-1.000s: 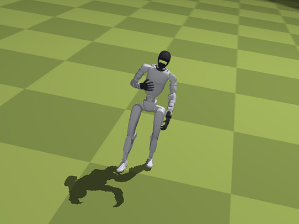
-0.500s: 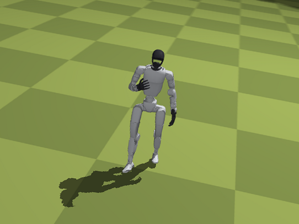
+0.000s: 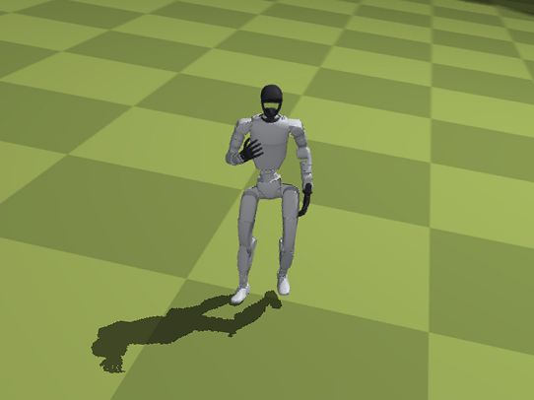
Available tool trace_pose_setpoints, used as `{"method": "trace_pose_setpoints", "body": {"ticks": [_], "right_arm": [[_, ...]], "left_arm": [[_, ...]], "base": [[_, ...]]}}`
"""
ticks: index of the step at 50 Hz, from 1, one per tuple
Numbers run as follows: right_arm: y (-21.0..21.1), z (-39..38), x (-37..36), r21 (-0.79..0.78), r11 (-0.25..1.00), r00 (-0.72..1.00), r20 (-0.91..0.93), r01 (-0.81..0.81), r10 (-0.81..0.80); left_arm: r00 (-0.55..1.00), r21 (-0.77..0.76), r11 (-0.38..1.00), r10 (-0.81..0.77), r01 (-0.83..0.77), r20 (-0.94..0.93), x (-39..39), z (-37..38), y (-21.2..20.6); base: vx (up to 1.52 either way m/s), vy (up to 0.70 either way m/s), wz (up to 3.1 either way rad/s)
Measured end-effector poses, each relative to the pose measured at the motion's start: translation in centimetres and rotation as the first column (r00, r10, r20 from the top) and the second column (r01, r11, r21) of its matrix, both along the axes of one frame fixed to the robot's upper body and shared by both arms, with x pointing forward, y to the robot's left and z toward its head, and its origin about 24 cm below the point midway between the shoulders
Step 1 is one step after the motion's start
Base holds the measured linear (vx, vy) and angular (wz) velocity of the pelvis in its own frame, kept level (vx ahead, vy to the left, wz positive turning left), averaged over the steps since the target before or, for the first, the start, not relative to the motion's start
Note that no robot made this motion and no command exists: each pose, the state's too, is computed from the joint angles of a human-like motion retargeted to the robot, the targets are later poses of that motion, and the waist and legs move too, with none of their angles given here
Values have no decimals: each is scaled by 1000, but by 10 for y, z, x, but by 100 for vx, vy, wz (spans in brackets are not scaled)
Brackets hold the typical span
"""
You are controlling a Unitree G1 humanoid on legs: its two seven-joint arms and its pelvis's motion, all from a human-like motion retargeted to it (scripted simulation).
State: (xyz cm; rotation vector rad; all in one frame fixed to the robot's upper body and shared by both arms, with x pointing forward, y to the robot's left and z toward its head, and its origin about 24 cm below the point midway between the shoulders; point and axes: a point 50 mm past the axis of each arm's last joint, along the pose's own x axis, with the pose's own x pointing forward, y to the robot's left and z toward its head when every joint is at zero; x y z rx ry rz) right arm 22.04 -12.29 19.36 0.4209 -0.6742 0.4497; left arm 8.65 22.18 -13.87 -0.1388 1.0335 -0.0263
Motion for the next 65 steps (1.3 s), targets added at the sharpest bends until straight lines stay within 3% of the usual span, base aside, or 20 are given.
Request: {"method": "trace_pose_setpoints", "body": {"ticks": [11, 32, 42, 46, 51, 58, 65], "right_arm": [[5, 8, 0, -3, 1000, 999, 51, -8, 8], [13, 9, -2, 27, 998, 996, 66, -60, 58], [13, -4, -4, 43, 996, 997, 10, -80, 80], [13, -6, -4, 41, 997, 997, -13, -70, 71], [14, -7, -2, 46, 997, 997, -27, -68, 69], [17, -9, -3, 30, 995, 995, -36, -94, 95], [16, -11, 0, -15, 997, 994, -68, -82, 81]], "left_arm": [[998, 44, 999, -7, 4, 61, 16, 5, 0], [965, 133, 991, 52, -18, -258, -72, -18, 27], [931, 220, 950, -141, 223, -338, -29, -22, 35], [944, 316, 907, -197, 278, -263, 28, -11, 36], [973, 402, 889, -229, 220, -27, 115, 22, 25], [901, 359, 926, -253, 120, 353, 210, 90, -9], [822, 308, 946, -251, 96, 512, 246, 130, -36]], "base": [[23, -5, -50], [34, 7, -50], [39, 21, -1], [29, 18, -1], [26, 14, 7], [24, 9, 25], [26, 4, 39]]}}
